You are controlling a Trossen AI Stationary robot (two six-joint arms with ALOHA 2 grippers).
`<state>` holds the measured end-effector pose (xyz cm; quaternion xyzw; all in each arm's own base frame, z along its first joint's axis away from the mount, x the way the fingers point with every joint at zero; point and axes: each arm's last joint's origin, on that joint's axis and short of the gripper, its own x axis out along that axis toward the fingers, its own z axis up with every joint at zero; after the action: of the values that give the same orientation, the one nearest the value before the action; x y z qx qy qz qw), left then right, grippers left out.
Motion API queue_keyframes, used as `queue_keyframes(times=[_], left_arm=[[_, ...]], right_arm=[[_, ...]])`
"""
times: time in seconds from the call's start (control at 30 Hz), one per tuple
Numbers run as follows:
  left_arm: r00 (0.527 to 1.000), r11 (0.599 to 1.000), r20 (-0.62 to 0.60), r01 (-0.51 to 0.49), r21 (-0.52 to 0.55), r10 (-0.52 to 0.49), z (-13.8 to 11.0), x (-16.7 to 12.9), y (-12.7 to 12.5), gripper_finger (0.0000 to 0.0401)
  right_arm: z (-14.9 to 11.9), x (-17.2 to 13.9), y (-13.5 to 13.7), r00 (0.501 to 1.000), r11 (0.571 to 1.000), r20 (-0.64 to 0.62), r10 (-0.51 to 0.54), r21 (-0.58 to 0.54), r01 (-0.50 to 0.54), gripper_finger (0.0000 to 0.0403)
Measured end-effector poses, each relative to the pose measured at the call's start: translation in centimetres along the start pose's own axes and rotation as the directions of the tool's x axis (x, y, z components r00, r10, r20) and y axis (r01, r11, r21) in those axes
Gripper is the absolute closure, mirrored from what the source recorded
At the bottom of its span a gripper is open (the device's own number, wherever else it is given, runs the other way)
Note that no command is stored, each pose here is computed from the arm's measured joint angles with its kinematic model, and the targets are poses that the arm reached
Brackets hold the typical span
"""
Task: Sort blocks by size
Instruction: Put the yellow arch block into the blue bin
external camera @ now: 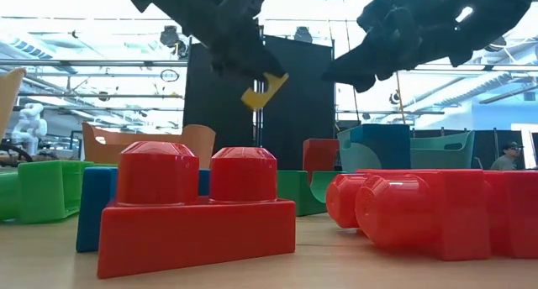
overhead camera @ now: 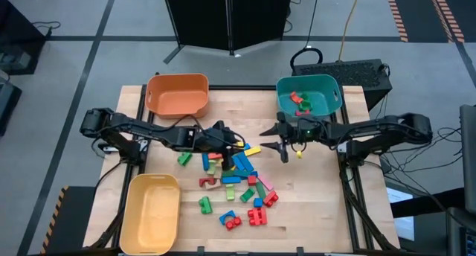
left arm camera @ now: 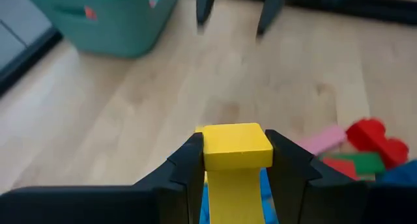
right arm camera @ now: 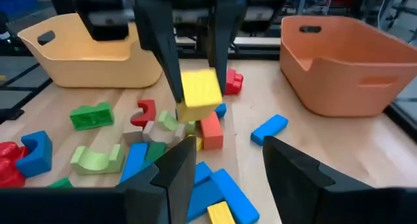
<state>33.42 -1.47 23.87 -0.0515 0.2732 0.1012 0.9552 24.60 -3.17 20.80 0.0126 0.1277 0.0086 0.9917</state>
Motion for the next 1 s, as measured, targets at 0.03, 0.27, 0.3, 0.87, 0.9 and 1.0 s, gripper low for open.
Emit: queue_keyframes(times=[0.03,0.27,0.3,0.87,0.9,1.0], left_arm=[[1.0,1.0,0.018,0.001,0.009,-0.001,0.2,0.0,0.1,0.0283],[0.987,0.998,0.16,0.012,0.058,-0.021,1.6,-0.1,0.0,0.0283],[0.983,0.998,0.183,0.012,0.061,-0.023,1.9,-0.1,0.0,0.0283],[0.933,0.99,0.348,0.045,0.132,-0.089,3.7,-0.4,0.5,0.0283],[0.932,0.99,0.35,0.048,0.132,-0.092,3.7,-0.4,0.5,0.0283],[0.926,0.989,0.362,0.06,0.137,-0.106,3.8,-0.5,0.5,0.0283]], right_arm=[[-0.2,0.2,0.0,1.0,1.0,-0.005,0.0,0.006,0.0,0.0239],[-0.8,1.3,-0.1,1.0,1.0,0.008,0.026,0.017,-0.026,0.0238],[-0.8,1.5,-0.1,0.999,0.999,0.02,0.042,0.022,-0.043,0.0238],[0.7,2.0,0.5,0.968,0.997,0.237,0.078,-0.032,-0.073,0.0238],[0.8,2.0,0.5,0.967,0.997,0.242,0.078,-0.033,-0.072,0.0238],[0.8,2.0,0.5,0.965,0.997,0.248,0.081,-0.035,-0.075,0.0238]])
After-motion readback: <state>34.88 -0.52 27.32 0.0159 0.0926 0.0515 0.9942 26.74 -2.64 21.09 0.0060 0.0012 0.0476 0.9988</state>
